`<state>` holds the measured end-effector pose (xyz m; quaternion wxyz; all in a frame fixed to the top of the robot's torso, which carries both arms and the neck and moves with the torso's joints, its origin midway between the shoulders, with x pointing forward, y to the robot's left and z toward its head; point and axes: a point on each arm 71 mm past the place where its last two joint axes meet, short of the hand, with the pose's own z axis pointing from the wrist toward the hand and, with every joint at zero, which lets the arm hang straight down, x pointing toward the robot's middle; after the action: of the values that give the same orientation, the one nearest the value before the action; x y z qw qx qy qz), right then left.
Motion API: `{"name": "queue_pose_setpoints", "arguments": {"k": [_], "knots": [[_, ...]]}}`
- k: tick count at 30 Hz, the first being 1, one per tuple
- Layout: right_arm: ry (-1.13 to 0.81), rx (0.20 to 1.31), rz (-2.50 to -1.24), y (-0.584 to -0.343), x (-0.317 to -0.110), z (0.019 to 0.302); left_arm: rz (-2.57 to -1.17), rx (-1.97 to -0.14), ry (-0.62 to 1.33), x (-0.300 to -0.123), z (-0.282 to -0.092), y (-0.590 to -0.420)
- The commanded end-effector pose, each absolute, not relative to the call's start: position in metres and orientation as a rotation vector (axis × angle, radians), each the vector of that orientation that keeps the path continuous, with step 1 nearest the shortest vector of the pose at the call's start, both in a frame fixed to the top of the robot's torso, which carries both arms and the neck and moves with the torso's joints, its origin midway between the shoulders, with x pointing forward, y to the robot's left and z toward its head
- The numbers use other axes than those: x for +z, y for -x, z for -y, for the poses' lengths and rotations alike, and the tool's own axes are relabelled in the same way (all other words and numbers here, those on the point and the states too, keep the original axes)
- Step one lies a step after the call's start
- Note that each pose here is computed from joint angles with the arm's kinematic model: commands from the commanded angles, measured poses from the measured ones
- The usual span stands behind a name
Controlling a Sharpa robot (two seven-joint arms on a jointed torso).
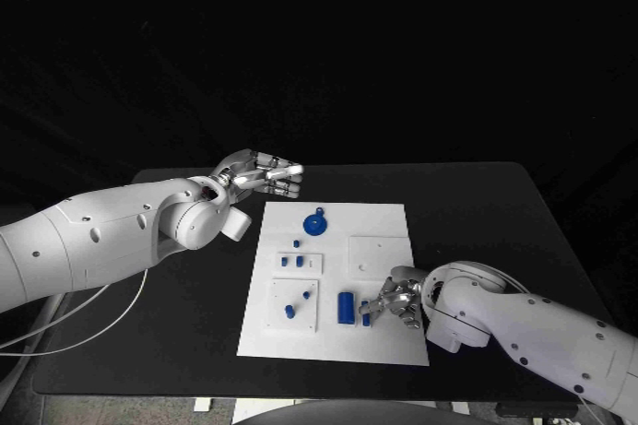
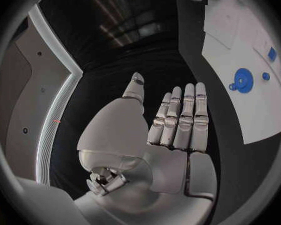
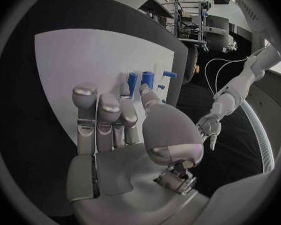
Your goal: Assemble the parts on the task board
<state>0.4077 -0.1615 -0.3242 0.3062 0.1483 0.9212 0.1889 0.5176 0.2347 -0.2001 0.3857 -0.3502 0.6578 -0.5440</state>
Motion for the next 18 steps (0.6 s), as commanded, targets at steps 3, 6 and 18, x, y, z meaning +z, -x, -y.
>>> {"name": "queue_pose_setpoints", "arguments": {"k": [3,6,18], "knots": [[-0.386,0.537,-2.431,-0.4067,-0.3231,0.1592,-1.683,-1.400,0.878,-0.1992,-0.2327,-0.5170],[-0.377,0.536,-2.432,-0.4066,-0.3231,0.1604,-1.685,-1.399,0.877,-0.1993,-0.2328,-0.5169],[-0.289,0.554,-2.492,-0.3982,-0.3249,0.1640,-1.688,-1.394,0.877,-0.1995,-0.2340,-0.5167]]}}
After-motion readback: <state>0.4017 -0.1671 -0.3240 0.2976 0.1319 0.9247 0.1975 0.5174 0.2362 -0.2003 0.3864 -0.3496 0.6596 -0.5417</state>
